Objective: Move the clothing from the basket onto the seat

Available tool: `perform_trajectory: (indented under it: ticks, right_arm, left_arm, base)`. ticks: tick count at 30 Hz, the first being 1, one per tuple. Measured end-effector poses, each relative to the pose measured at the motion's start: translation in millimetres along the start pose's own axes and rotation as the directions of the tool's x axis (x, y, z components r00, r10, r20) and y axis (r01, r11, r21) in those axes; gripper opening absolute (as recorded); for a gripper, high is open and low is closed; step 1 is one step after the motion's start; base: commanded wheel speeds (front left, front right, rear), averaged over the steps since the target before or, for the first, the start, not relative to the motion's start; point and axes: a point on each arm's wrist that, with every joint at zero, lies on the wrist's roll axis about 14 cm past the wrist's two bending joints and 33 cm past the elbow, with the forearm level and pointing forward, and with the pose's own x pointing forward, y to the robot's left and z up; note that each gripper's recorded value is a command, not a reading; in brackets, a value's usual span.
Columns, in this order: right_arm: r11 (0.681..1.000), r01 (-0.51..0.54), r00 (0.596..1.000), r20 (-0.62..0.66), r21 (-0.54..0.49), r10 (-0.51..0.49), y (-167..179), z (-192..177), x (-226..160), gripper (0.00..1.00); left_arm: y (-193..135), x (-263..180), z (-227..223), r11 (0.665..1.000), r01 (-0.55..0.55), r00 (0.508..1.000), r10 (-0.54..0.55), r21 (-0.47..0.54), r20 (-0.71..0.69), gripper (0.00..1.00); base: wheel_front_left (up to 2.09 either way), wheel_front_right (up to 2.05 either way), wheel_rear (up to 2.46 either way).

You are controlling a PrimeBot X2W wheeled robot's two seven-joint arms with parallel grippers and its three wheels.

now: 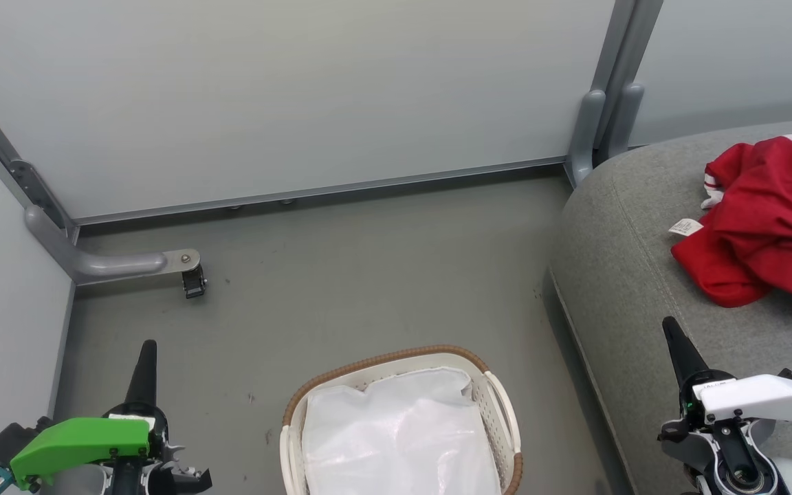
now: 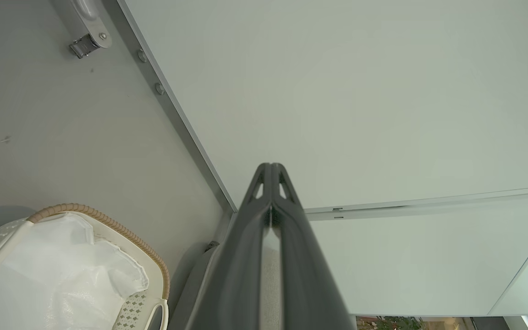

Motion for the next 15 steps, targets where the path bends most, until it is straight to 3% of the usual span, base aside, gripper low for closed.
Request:
perform_trajectory:
  ticks: [15]
  right_arm:
    - [0.994,-0.023,1.000,0.005,0.108,0.023,6,5,-1,0.00]
  left_arm:
    - [-13,3,2,0.993,0.047,0.999,-0.047,-0.106,-0.004,0.00]
  base:
    - [0.00,0.00,0.00]
